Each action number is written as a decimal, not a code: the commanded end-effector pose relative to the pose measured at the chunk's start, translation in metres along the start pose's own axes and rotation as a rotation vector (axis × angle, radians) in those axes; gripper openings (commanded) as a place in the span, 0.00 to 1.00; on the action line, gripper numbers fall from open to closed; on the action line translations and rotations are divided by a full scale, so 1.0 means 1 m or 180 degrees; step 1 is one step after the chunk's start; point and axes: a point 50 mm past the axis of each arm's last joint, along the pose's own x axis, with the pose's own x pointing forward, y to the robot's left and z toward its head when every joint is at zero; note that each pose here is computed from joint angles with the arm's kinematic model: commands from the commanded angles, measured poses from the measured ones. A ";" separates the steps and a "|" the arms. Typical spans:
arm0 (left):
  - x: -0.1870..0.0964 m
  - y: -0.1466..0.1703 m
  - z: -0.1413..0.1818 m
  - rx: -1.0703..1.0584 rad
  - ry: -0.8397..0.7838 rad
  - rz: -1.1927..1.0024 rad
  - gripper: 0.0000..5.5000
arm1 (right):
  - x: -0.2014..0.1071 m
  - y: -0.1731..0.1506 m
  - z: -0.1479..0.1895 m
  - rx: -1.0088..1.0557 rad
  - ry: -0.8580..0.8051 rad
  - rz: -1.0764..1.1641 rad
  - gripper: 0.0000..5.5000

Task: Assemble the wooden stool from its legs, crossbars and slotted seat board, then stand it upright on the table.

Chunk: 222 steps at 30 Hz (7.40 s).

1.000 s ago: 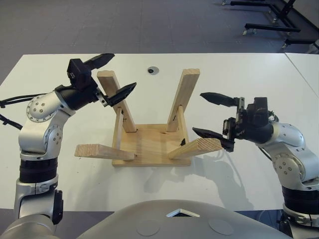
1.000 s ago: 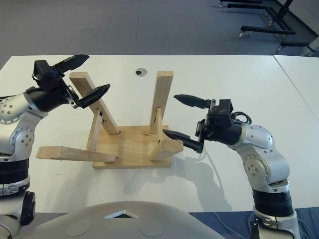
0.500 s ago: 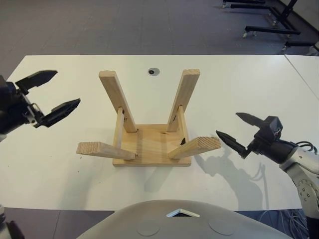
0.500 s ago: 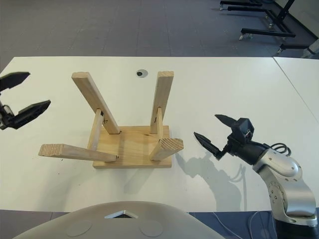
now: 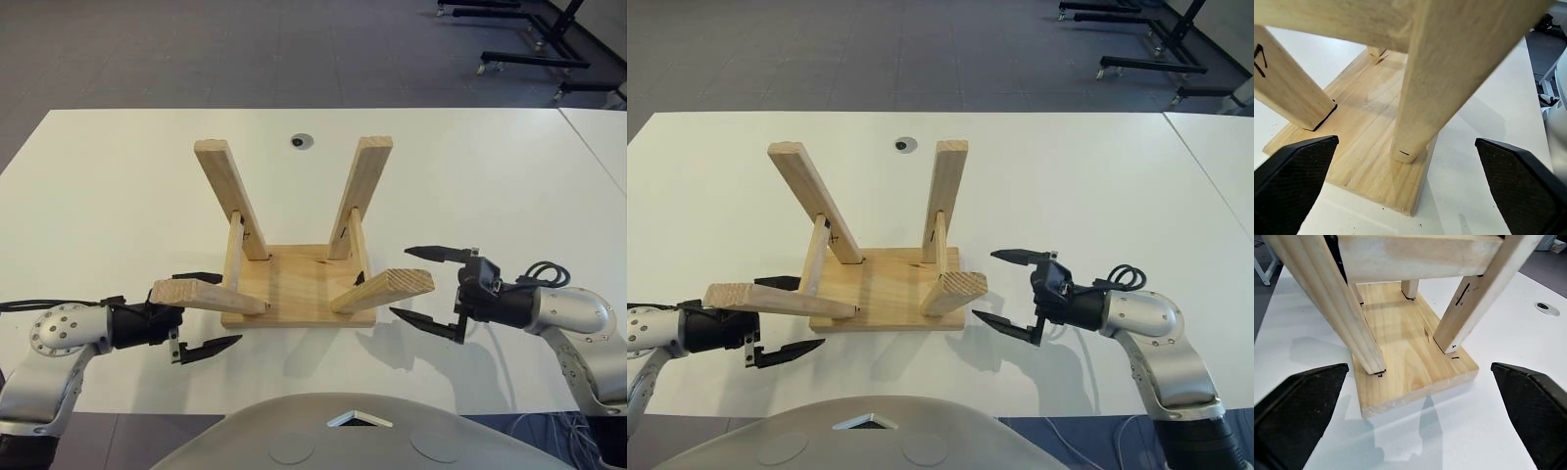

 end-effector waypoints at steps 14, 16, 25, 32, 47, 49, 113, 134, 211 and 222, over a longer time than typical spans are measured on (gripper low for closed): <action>0.024 0.001 0.010 0.0220 0.0061 -0.0264 0.48 | 0.033 0.026 -0.012 0.0279 -0.0085 0.0432 0.98; 0.028 0.003 0.010 0.0255 0.0101 -0.0306 0.42 | 0.035 0.030 -0.014 0.0304 -0.0103 0.0416 0.98; 0.036 0.004 -0.013 0.0127 0.0190 -0.0182 0.33 | 0.037 0.034 -0.020 0.0361 -0.0179 0.0387 0.98; 0.042 0.006 -0.021 0.0090 0.0097 -0.0193 0.33 | 0.039 0.032 -0.013 0.0326 -0.0222 0.0345 0.98; 0.050 0.005 -0.021 0.0020 -0.0217 -0.0366 0.22 | 0.043 0.033 -0.008 0.0291 -0.0211 0.0297 0.98; 0.049 0.007 -0.023 0.0013 -0.0198 -0.0358 0.21 | 0.043 0.033 -0.007 0.0283 -0.0198 0.0288 0.98; 0.000 -0.017 -0.015 -0.2783 -0.0678 -0.2065 0.29 | 0.026 0.033 0.041 0.3251 -0.0243 0.1182 0.21; 0.000 0.017 0.048 -0.2607 -0.0892 -0.1045 0.61 | 0.018 0.017 0.033 0.3546 -0.0787 0.0501 0.87; -0.041 -0.022 -0.078 -0.0066 0.1027 -0.0967 0.61 | 0.034 0.015 -0.095 -0.0178 0.0483 0.0475 0.97; -0.052 -0.008 -0.084 -0.0004 0.0960 -0.0629 0.61 | 0.034 0.029 -0.142 -0.0064 0.0624 0.0683 0.97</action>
